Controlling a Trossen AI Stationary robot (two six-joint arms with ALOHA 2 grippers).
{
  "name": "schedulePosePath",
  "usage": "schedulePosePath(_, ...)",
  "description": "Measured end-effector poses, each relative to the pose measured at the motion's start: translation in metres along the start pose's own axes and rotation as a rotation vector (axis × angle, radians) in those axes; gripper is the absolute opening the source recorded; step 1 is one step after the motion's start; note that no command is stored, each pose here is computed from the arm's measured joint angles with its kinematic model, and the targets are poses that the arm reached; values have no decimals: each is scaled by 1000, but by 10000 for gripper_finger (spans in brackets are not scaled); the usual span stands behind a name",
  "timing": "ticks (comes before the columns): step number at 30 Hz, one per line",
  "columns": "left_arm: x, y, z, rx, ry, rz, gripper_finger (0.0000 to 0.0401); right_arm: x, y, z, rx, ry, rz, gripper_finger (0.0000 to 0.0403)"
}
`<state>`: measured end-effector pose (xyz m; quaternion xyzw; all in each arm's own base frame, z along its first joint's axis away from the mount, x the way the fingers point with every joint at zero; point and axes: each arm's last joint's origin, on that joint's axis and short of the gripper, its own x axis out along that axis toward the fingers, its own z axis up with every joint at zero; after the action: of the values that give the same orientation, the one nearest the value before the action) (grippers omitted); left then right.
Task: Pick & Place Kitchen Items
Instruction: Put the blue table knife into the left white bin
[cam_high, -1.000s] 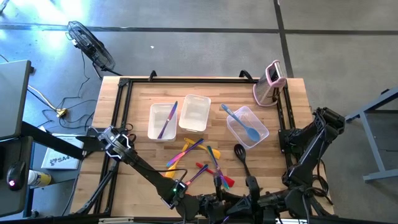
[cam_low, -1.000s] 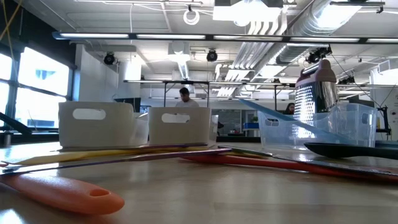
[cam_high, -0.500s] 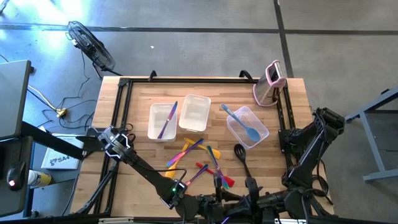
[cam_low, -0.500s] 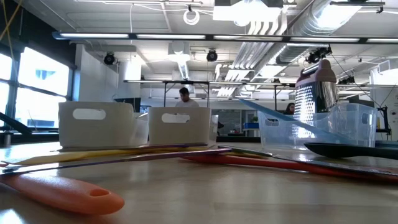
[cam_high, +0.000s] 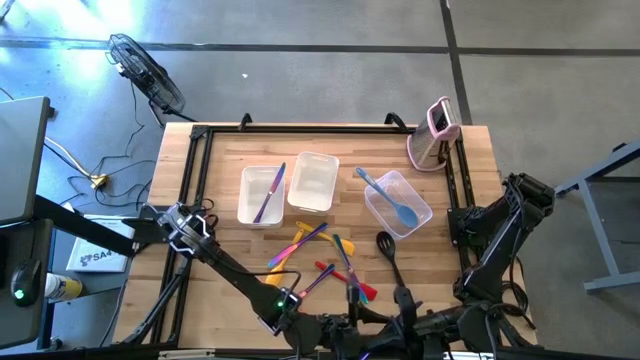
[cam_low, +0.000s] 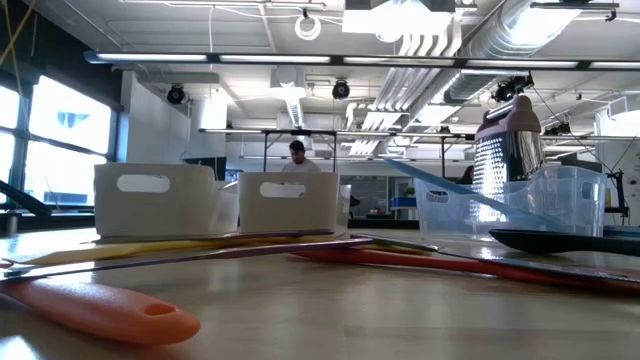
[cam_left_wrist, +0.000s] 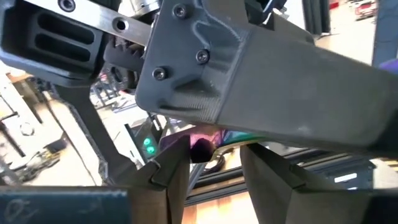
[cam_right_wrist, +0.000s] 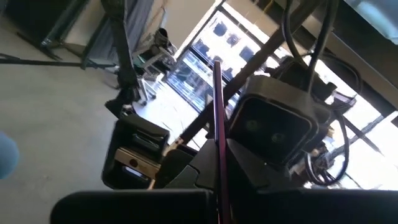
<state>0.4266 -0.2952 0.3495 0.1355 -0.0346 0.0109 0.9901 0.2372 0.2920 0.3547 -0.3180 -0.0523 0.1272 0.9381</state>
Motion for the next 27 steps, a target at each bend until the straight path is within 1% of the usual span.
schedulePosePath(6, 1, 1, -1, 0, -6, -20, 141, 0, 0, 0, 15, -3, 6, 5)
schedulePosePath(12, 1, 0, -2, 31, -3, -38, 141, 0, 2, 0, 46, -29, 54, 5)
schedulePosePath(19, 1, -2, -4, 56, 10, -52, 141, -1, 2, 1, 65, -51, 84, 5)
schedulePosePath(27, -1, -5, -5, 72, 22, -57, 141, -2, 2, 6, 81, -110, 107, 5)
